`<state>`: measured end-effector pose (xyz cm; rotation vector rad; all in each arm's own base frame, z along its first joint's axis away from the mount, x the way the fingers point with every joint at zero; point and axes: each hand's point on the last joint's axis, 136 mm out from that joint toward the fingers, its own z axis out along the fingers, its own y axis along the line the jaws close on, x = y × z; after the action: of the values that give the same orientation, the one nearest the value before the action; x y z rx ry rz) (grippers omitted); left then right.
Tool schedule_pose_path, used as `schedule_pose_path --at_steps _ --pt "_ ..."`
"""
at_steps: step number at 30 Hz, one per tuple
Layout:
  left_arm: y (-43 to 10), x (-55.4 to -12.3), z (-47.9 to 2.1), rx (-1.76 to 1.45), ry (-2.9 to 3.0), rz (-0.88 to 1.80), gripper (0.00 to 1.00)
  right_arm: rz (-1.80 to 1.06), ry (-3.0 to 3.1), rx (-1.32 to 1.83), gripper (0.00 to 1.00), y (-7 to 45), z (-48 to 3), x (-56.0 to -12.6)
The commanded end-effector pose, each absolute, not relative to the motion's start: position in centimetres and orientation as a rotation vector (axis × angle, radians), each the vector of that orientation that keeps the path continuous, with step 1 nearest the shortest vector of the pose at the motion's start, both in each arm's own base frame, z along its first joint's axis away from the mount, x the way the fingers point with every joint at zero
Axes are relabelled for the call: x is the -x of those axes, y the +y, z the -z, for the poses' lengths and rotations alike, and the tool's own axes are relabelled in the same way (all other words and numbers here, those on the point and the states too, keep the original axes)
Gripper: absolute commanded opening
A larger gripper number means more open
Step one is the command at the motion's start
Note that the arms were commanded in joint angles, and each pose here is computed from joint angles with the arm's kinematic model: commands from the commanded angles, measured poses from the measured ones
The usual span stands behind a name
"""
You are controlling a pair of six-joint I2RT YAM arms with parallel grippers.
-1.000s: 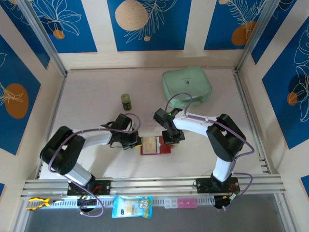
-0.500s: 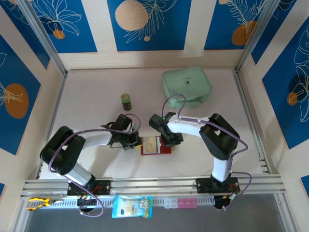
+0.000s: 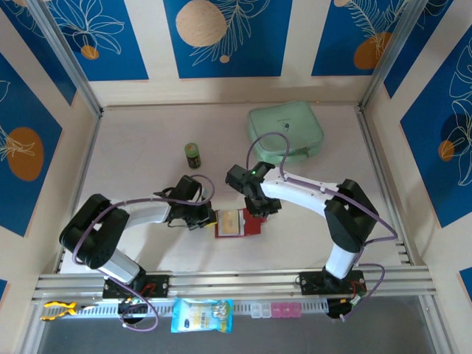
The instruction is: Take the credit cards out of the card holder
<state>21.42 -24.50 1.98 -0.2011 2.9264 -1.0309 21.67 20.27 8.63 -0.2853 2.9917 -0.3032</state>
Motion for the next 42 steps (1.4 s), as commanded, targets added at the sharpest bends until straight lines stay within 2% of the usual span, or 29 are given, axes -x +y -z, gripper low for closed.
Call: schedule_pose_path --at_steps 1,4,10,17,24,36,42 --pt "-23.7 -20.6 -1.4 0.234 2.952 0.975 0.0 0.292 2.985 0.309 0.29 20.8 -11.2 -21.0" --pt "-23.7 -20.5 -1.3 0.236 2.956 0.974 0.0 0.222 2.981 0.342 0.28 22.6 -12.2 -21.1" --pt "-23.7 -20.4 -0.8 0.24 2.969 0.964 0.0 -0.15 3.096 0.283 0.25 27.5 -10.4 -19.8" --pt "-23.4 -20.2 -0.7 0.254 2.968 0.953 0.0 -0.206 3.155 0.132 0.23 26.7 -6.9 -20.3" --pt "-23.4 -20.1 -0.1 0.271 2.972 0.956 0.0 -0.162 3.198 0.113 0.22 25.8 -3.4 -20.7" --pt "-23.4 -20.1 -0.3 0.267 2.97 0.952 0.0 0.2 3.246 0.173 0.24 23.5 2.3 -19.6" --pt "-23.3 -20.1 -0.2 0.268 2.976 0.945 0.0 0.2 3.208 0.185 0.24 23.8 0.7 -19.6"
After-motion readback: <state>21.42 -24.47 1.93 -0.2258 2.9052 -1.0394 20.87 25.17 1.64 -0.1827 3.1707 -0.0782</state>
